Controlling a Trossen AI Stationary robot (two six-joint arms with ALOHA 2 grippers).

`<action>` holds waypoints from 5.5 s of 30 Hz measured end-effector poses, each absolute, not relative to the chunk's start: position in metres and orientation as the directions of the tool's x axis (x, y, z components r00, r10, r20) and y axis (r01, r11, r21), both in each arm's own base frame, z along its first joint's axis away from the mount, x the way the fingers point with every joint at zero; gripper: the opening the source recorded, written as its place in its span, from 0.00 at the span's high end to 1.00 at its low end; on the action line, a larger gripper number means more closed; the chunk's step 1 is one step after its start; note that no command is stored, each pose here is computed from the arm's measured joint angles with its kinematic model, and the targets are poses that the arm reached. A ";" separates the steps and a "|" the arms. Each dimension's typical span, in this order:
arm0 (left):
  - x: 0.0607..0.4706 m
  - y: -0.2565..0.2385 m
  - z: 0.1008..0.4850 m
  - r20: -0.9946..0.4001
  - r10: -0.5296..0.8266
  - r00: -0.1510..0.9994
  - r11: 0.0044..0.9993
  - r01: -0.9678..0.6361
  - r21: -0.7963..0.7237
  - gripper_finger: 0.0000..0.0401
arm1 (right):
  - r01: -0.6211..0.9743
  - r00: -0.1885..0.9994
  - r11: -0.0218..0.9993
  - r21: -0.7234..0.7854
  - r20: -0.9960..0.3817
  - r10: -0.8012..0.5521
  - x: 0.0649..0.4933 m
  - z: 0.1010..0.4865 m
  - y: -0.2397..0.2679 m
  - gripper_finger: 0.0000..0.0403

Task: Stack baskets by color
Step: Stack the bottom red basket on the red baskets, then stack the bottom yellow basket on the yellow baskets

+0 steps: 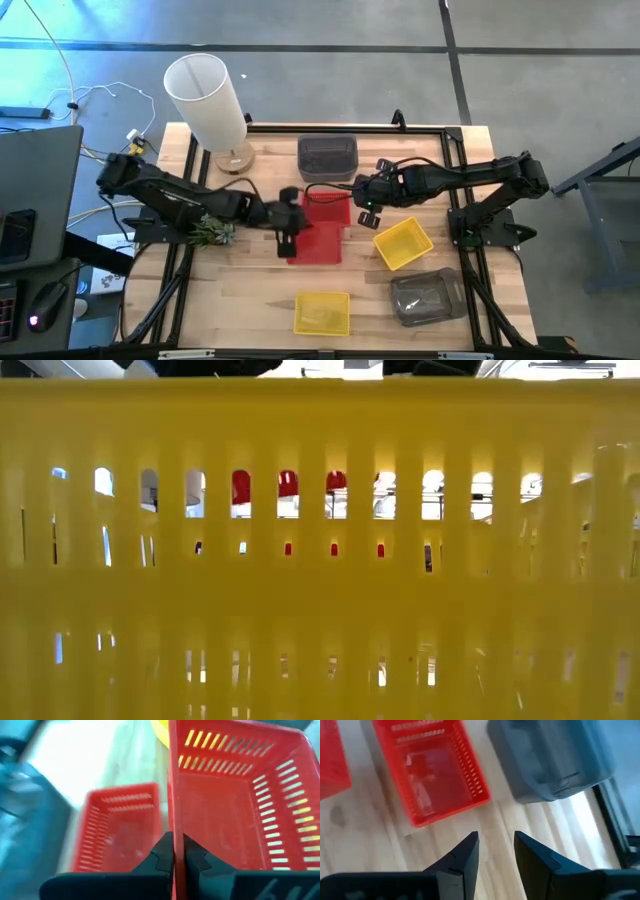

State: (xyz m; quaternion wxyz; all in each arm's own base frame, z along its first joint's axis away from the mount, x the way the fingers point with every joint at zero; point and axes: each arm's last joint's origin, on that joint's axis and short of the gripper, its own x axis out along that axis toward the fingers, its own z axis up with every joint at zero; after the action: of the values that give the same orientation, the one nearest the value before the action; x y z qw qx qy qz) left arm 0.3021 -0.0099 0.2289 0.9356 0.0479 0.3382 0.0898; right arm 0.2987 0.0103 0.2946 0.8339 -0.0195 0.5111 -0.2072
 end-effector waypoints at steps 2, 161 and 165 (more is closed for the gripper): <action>0.299 -0.001 0.235 -0.607 0.227 0.762 0.971 -0.128 0.202 1.00 | 0.364 0.389 0.889 -0.278 -0.822 -0.416 0.299 0.295 0.009 0.73; 0.244 -0.017 0.269 -0.801 0.148 0.581 0.945 -0.323 -0.060 0.66 | 0.071 0.688 0.996 -0.045 -0.721 -0.082 0.307 0.302 0.121 0.67; 0.243 -0.031 0.269 -0.792 0.168 0.587 0.936 -0.346 -0.059 0.66 | 0.025 0.678 1.000 0.007 -0.735 -0.012 0.317 0.291 0.128 0.62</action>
State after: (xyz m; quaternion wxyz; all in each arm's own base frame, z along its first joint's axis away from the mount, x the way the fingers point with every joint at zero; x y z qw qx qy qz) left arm 0.2427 -0.0313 0.2689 0.8847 -0.1037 0.4305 0.1452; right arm 0.3166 0.1276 0.2910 0.9158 0.0083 0.4014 -0.0103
